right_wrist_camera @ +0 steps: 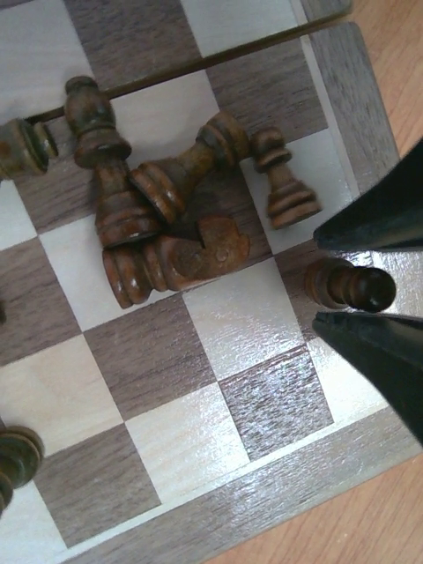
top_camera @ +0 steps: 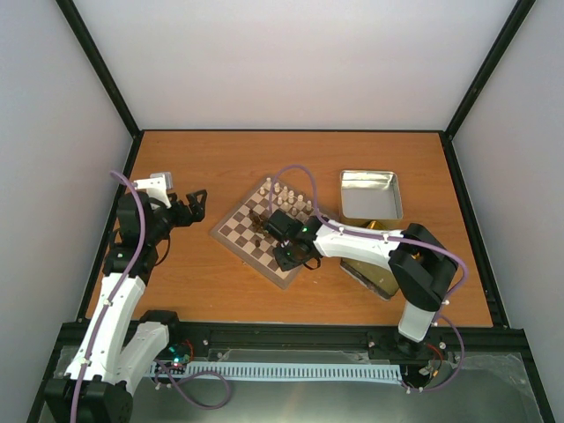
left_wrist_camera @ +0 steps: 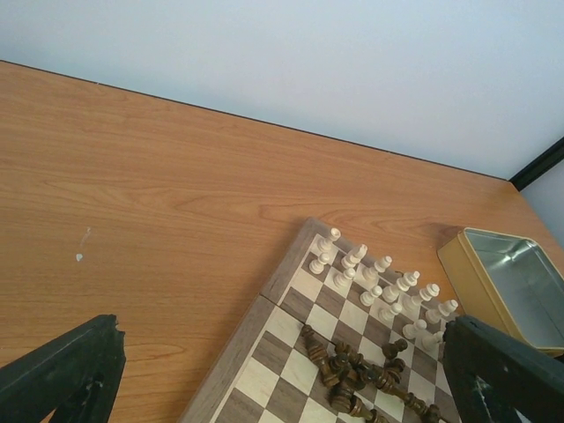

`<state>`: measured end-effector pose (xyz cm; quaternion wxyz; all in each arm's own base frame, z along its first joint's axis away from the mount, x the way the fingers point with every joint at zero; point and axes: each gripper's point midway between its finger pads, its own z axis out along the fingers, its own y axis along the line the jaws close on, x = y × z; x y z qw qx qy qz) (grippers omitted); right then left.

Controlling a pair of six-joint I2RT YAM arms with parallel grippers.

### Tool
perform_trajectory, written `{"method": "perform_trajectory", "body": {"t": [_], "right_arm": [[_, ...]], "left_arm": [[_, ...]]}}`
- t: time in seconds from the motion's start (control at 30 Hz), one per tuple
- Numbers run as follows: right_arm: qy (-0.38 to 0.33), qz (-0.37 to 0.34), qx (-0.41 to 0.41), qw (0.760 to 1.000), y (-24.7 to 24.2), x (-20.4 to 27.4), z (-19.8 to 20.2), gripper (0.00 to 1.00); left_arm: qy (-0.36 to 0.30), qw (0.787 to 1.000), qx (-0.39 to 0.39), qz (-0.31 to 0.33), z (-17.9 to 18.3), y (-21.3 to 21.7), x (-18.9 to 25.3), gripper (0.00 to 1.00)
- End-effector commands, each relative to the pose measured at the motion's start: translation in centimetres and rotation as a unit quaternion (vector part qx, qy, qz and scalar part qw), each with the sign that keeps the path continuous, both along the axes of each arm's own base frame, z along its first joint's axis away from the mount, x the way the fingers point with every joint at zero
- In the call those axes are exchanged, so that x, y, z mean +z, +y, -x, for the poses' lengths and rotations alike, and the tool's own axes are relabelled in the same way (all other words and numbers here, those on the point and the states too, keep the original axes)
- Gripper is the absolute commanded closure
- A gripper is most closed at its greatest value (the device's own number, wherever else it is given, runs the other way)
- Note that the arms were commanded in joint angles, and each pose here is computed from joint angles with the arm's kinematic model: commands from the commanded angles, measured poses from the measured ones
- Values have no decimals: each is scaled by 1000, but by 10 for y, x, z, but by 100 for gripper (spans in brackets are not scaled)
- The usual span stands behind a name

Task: Set up the chess pieces on the board
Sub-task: Place the chess piece on the chessboard, then pick up the chess piece from the chessboard.

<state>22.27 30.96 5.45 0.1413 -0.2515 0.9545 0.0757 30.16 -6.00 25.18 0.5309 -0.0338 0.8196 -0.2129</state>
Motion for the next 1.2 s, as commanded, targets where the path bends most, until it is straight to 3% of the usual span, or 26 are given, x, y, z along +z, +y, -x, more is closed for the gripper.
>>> {"method": "perform_trajectory", "body": {"t": [0.0, 0.13, 0.33, 0.57, 0.77, 0.93, 1.17], "right_arm": [[-12, -15, -6, 1000, 1, 13, 1, 74], [-26, -43, -13, 999, 2, 35, 1, 62], [-71, -71, -50, 994, -5, 62, -9, 60], [-92, -67, -125, 986, -35, 57, -10, 62], [-111, -90, -173, 975, -56, 63, -11, 61], [-172, -75, -243, 952, -93, 73, -31, 61], [-182, -76, -278, 940, -123, 61, -45, 61]], "left_arm": [[-17, 1000, -8, -10, -1, -2, 6, 0], [-12, 999, -35, 2, -1, -12, 5, 4], [23, 996, -77, 30, 6, -28, -3, 16], [78, 990, -102, 52, 17, -59, -27, 22], [165, 982, -95, 4, 22, -100, -73, 29], [244, 963, -113, -30, 27, -128, -109, 39], [314, 933, -159, -75, 40, -162, -140, 46]]}}
